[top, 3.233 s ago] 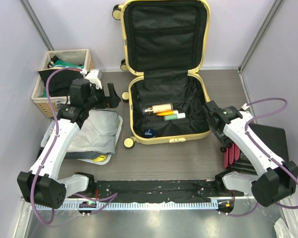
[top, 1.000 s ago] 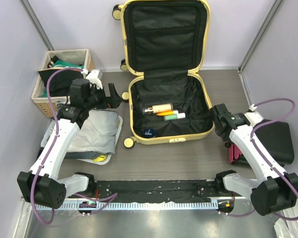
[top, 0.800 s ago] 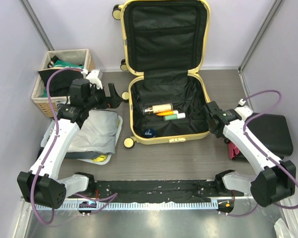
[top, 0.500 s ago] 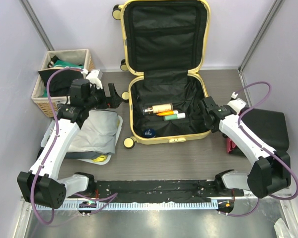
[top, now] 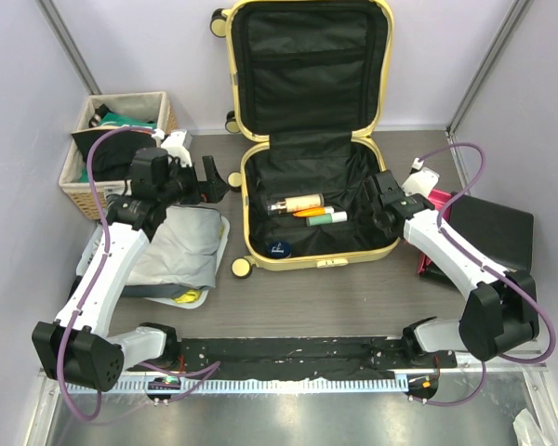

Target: Open, take out, and arrange the luggage

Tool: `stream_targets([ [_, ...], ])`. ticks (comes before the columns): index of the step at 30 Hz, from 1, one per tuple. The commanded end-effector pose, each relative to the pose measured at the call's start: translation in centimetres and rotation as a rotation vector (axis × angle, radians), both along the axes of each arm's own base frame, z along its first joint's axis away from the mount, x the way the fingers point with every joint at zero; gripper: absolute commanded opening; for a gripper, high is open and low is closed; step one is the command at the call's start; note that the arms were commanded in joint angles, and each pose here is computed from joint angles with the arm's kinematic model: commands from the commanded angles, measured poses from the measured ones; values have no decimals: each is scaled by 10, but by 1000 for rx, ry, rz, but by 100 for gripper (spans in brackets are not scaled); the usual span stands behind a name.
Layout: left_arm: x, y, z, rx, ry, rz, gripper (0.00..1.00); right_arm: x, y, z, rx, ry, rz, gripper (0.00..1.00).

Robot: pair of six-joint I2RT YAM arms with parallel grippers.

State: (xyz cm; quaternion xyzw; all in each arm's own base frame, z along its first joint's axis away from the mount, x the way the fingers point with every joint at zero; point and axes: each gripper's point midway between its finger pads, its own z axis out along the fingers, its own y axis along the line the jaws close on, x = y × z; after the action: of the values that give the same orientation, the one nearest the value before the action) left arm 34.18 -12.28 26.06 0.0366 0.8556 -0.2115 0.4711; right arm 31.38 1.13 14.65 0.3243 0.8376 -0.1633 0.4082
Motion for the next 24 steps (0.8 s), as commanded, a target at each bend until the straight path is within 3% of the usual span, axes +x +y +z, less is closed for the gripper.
stream_targets([
  [1, 1, 1, 25, -2, -83, -4, 100, 19, 19, 17, 58, -67, 69, 1],
  [4, 1, 0, 26, -7, -85, -10, 100, 20, 27, 23, 80, -70, 130, 13],
  [7, 0, 0, 27, -9, -89, -11, 100, 18, 39, 34, 121, -103, 224, 43],
  [9, 0, 0, 27, -11, -89, -10, 100, 20, 52, 46, 172, -161, 309, 49],
  [10, -1, -1, 27, -11, -90, -14, 100, 16, 55, 46, 183, -173, 338, 59],
  [16, 1, -3, 25, -24, -83, -19, 100, 8, 77, 126, 268, -442, 526, 67],
  [18, 0, -5, 25, -30, -81, -28, 100, 4, 57, 152, 177, -461, 489, 70],
  [24, -1, -5, 26, -33, -88, -30, 100, -18, -50, 165, -127, -238, 244, 93],
])
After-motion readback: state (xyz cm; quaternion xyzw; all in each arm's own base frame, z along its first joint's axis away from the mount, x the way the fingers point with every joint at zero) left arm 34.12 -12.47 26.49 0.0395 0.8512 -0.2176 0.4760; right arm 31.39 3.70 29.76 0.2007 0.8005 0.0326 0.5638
